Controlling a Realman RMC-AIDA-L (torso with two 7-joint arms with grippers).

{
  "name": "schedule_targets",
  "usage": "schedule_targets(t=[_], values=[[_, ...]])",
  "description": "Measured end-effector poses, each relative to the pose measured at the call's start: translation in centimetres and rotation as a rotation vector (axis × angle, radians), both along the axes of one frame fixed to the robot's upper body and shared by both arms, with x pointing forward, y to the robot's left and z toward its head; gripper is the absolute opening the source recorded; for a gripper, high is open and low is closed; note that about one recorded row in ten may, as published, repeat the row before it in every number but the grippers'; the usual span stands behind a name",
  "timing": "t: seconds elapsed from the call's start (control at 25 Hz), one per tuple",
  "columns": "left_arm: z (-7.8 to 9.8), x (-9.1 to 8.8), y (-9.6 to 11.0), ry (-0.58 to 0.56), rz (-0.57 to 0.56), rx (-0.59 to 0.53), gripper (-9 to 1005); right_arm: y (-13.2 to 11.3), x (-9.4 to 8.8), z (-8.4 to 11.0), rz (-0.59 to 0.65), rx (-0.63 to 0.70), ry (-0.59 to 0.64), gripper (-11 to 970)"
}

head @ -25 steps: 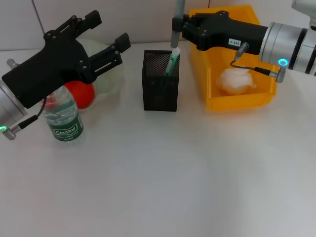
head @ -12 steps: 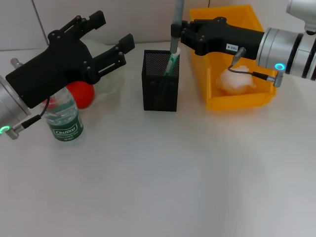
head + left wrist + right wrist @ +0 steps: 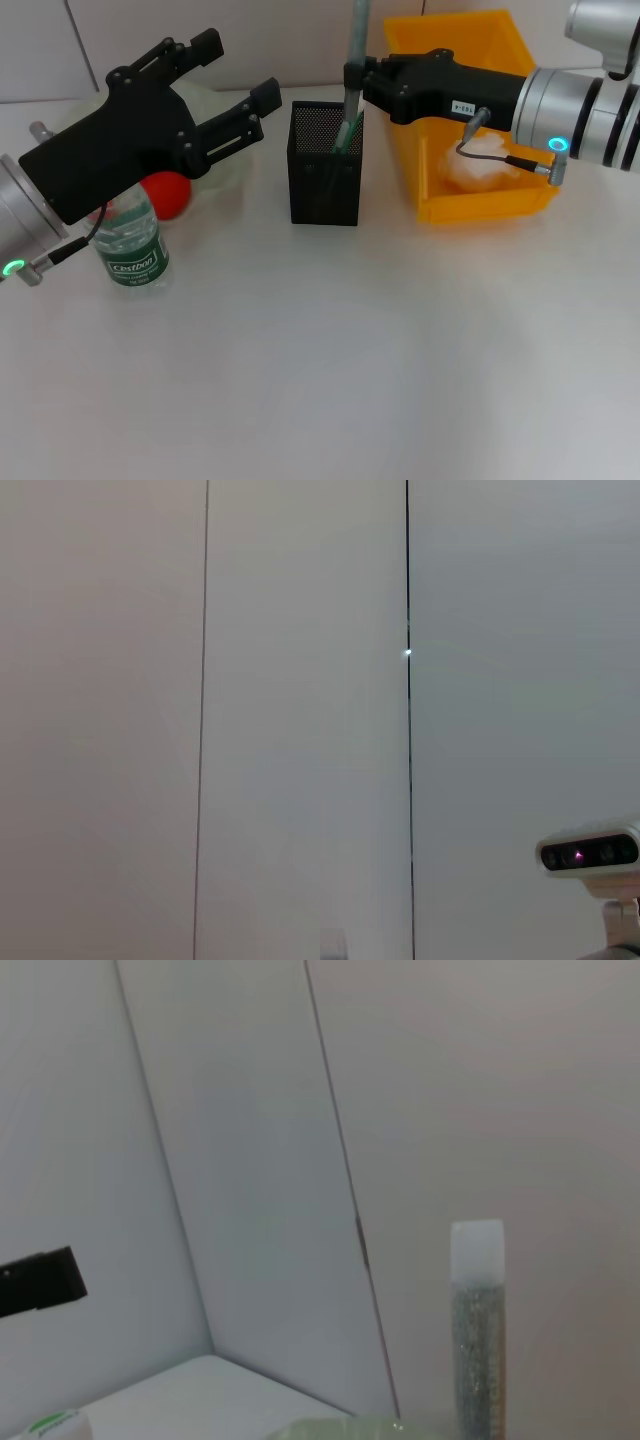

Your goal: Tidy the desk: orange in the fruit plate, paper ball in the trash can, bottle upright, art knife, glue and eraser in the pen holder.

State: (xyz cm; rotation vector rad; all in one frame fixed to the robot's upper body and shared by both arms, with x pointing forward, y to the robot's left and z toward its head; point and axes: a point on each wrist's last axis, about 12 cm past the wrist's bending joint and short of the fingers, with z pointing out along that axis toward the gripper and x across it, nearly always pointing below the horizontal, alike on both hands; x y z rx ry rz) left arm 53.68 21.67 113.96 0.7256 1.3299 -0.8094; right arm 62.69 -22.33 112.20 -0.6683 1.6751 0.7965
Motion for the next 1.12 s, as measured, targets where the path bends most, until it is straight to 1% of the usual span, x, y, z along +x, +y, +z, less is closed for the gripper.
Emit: schedule_targets(t=[0.2, 1.12], values=[[0.02, -0.11, -0.08, -0.002, -0.007, -0.003, 805, 0.51, 0.08, -0.27, 0.010, -0.029, 0.007, 133], [-0.04, -0.51, -0.31, -0.003, -0.034, -0.009, 805, 0.33, -0.02, -0.36, 0.002, -0.023, 0.014, 139]])
